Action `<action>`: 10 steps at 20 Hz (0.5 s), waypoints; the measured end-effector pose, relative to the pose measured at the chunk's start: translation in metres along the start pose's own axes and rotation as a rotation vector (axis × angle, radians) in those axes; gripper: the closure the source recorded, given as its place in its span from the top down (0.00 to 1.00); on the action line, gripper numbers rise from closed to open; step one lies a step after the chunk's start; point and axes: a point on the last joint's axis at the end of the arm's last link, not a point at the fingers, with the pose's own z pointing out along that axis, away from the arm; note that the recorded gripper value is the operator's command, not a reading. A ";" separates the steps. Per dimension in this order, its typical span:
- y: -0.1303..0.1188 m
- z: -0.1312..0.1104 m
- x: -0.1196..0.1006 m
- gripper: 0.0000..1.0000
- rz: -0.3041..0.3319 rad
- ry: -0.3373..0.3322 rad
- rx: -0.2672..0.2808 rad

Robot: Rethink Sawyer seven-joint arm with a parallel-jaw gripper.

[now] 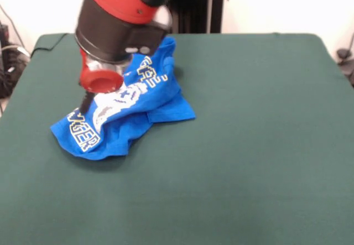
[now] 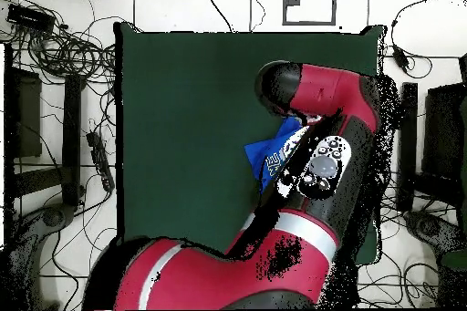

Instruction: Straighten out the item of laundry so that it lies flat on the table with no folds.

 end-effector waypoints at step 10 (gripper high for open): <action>0.008 0.034 0.032 1.00 -0.018 -0.001 0.043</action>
